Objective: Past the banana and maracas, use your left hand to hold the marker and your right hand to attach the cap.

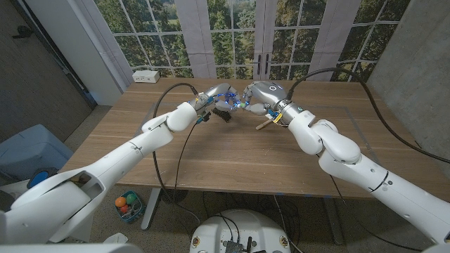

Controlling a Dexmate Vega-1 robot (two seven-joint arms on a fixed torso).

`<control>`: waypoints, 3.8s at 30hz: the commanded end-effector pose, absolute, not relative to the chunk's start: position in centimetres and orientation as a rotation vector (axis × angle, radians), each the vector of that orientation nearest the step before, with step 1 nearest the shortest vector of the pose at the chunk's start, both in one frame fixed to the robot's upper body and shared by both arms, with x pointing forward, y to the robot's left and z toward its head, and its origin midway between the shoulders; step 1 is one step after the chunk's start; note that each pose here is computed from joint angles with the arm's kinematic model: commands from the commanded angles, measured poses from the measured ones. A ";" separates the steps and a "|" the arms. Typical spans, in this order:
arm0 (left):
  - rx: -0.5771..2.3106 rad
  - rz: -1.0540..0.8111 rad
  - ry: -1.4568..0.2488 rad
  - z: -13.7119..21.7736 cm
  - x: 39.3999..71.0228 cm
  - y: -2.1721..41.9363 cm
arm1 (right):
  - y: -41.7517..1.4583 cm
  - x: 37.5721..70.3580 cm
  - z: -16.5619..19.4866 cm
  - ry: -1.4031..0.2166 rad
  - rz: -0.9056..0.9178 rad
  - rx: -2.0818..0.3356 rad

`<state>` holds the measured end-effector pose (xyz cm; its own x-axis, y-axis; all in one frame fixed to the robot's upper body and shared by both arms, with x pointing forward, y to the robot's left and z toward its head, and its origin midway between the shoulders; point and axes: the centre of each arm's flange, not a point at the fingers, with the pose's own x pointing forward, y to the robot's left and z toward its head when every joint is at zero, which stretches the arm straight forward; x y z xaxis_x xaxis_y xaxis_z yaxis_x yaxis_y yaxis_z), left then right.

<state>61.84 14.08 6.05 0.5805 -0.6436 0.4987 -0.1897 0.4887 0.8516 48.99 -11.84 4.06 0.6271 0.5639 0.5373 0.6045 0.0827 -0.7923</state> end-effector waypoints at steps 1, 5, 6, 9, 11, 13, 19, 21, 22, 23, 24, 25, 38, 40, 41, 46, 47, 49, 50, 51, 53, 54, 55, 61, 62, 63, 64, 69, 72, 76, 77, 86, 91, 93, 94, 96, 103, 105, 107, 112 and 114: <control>1.062 -0.334 -0.949 6.4 62.3 14.1 | -11.2 49.9 4.4 -0.974 -0.013 -1.608; 1.056 -0.338 -0.948 6.4 62.5 14.1 | -11.2 50.2 4.4 -0.962 0.003 -1.605; 1.058 -0.339 -0.948 6.5 62.5 14.1 | -11.1 50.2 4.4 -0.954 0.006 -1.612; 1.058 -0.345 -0.946 6.5 62.6 14.1 | -11.0 50.5 4.4 -0.944 0.019 -1.612; 1.067 -0.352 -0.942 6.5 62.6 14.1 | -11.0 50.6 4.4 -0.947 0.016 -1.609; 1.084 -0.353 -0.937 6.4 62.6 14.0 | -11.1 50.6 4.4 -0.952 0.005 -1.603; 1.134 -0.361 -0.920 6.0 62.5 13.9 | -11.2 50.6 4.3 -0.966 -0.014 -1.587; 1.150 -0.359 -0.920 6.0 62.4 13.8 | -11.2 50.6 4.4 -0.973 -0.020 -1.576; 1.155 -0.359 -0.921 6.1 62.3 13.8 | -11.3 50.6 4.4 -0.977 -0.026 -1.572; 1.163 -0.356 -0.922 6.1 62.2 13.7 | -11.3 50.5 4.5 -0.981 -0.037 -1.568; 1.174 -0.350 -0.923 6.1 62.1 13.6 | -11.3 50.5 4.5 -0.984 -0.046 -1.564; 1.180 -0.348 -0.923 6.0 62.1 13.6 | -11.3 50.5 4.5 -0.984 -0.048 -1.558; 1.052 -0.370 -0.920 6.6 62.2 13.9 | -11.0 50.7 3.9 -0.999 -0.001 -1.530; 1.015 -0.382 -0.912 6.6 62.3 14.1 | -11.0 50.8 3.9 -0.999 0.003 -1.526; 0.995 -0.388 -0.909 6.7 62.3 14.1 | -11.0 50.8 3.9 -1.000 0.001 -1.524; 0.882 -0.446 -0.873 6.7 62.9 14.6 | -11.2 50.9 3.9 -1.007 -0.021 -1.515; 0.868 -0.455 -0.867 6.8 63.0 14.6 | -11.2 50.9 3.9 -1.007 -0.025 -1.513; 0.864 -0.455 -0.865 6.8 63.0 14.7 | -11.4 50.9 3.9 -1.003 -0.029 -1.504; 0.867 -0.453 -0.864 6.8 63.0 14.7 | -11.4 50.9 3.9 -1.000 -0.033 -1.497; 0.866 -0.455 -0.863 6.8 63.0 14.6 | -11.5 50.8 4.0 -1.001 -0.035 -1.492; 0.865 -0.456 -0.860 6.8 63.0 14.6 | -11.7 50.7 4.0 -0.999 -0.046 -1.473; 0.864 -0.456 -0.858 6.8 63.0 14.6 | -11.8 50.7 4.0 -0.998 -0.049 -1.466; 0.863 -0.458 -0.856 6.7 63.0 14.6 | -11.9 50.7 4.0 -1.001 -0.055 -1.459; 0.841 -0.465 -0.845 6.7 63.2 14.6 | -12.4 50.7 4.3 -0.965 -0.070 -1.408; 0.836 -0.465 -0.844 6.7 63.2 14.6 | -12.5 50.8 4.3 -0.955 -0.069 -1.401; 0.833 -0.467 -0.842 6.7 63.2 14.6 | -12.6 50.8 4.4 -0.945 -0.066 -1.394; 0.830 -0.466 -0.840 6.7 63.3 14.6 | -12.7 50.8 4.5 -0.934 -0.068 -1.393; 0.810 -0.467 -0.830 6.6 63.3 14.8 | -13.2 50.9 4.7 -0.877 -0.060 -1.382; 0.790 -0.473 -0.818 6.5 63.5 14.9 | -13.3 50.9 4.8 -0.844 -0.044 -1.379; 0.754 -0.480 -0.802 6.5 63.6 15.0 | -13.5 51.1 5.1 -0.792 0.018 -1.378; 0.746 -0.483 -0.796 6.4 63.7 15.0 | -13.5 51.1 5.1 -0.782 0.041 -1.376; 0.644 -0.515 -0.748 6.3 64.0 15.0 | -14.8 51.5 5.2 -0.803 0.215 -1.226; 0.585 -0.531 -0.715 6.4 64.2 14.8 | -15.2 51.3 4.8 -0.879 0.226 -1.107; 0.545 -0.538 -0.692 6.4 64.3 14.8 | -15.3 51.1 4.6 -0.916 0.210 -1.059; 0.526 -0.540 -0.675 6.4 64.3 14.7 | -15.4 51.1 4.5 -0.939 0.199 -1.028; 0.489 -0.542 -0.645 6.3 64.5 14.7 | -15.6 51.0 4.3 -0.976 0.183 -0.970; 0.459 -0.552 -0.541 6.3 64.6 14.3 | -15.9 50.9 3.8 -1.039 0.139 -0.867; 0.465 -0.550 -0.522 6.4 64.5 14.1 | -15.9 51.0 3.7 -1.050 0.145 -0.857; 0.462 -0.552 -0.509 6.5 64.5 14.0 | -15.7 51.0 3.7 -1.057 0.150 -0.851; 0.463 -0.558 -0.472 6.8 64.3 13.7 | -15.5 51.1 3.5 -1.091 0.167 -0.835; 0.450 -0.549 -0.473 6.8 64.2 13.6 | -15.5 51.1 3.4 -1.099 0.177 -0.836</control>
<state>64.47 14.29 6.63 0.7201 -0.5942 0.3583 0.3440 0.7542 0.5593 51.04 -15.39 3.94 0.5339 0.5155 0.6702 0.2846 0.6368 -0.7166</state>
